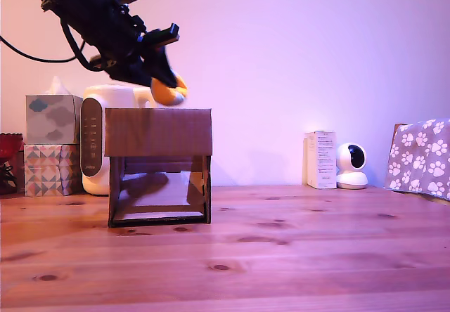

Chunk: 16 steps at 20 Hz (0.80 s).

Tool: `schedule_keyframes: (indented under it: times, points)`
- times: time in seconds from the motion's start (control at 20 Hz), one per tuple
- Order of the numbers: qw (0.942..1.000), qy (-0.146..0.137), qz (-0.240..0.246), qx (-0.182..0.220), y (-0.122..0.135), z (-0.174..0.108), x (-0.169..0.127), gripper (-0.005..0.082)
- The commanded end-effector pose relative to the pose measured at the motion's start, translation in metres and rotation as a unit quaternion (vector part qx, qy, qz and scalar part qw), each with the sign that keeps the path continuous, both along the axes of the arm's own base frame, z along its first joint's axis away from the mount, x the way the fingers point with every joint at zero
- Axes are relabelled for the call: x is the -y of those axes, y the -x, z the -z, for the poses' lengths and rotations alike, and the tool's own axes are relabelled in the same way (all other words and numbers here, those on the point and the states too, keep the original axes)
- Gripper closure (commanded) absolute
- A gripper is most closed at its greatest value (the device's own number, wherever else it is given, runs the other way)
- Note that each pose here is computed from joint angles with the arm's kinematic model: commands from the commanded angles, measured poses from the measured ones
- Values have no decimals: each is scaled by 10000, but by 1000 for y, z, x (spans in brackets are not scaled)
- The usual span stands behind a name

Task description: Drop the footbag into the cardboard dice tower

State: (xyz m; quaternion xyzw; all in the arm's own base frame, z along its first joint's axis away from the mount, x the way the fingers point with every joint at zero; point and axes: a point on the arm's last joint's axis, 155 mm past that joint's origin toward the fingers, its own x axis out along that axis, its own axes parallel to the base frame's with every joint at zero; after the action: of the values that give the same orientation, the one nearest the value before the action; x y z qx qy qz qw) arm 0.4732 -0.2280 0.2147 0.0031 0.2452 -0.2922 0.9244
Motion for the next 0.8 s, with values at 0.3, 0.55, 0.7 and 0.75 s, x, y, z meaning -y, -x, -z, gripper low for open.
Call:
schedule_keyframes:
  times: [0.3, 0.55, 0.7, 0.75]
  points:
    - [9987, -75, 452, -200, 53, -36, 6, 630]
    - [9958, -260, 672, -573, 82, -17, 2, 789]
    - [9948, -263, 755, -625, 92, 8, 6, 789]
    - [9950, -225, 793, -555, 95, 15, 8, 790]
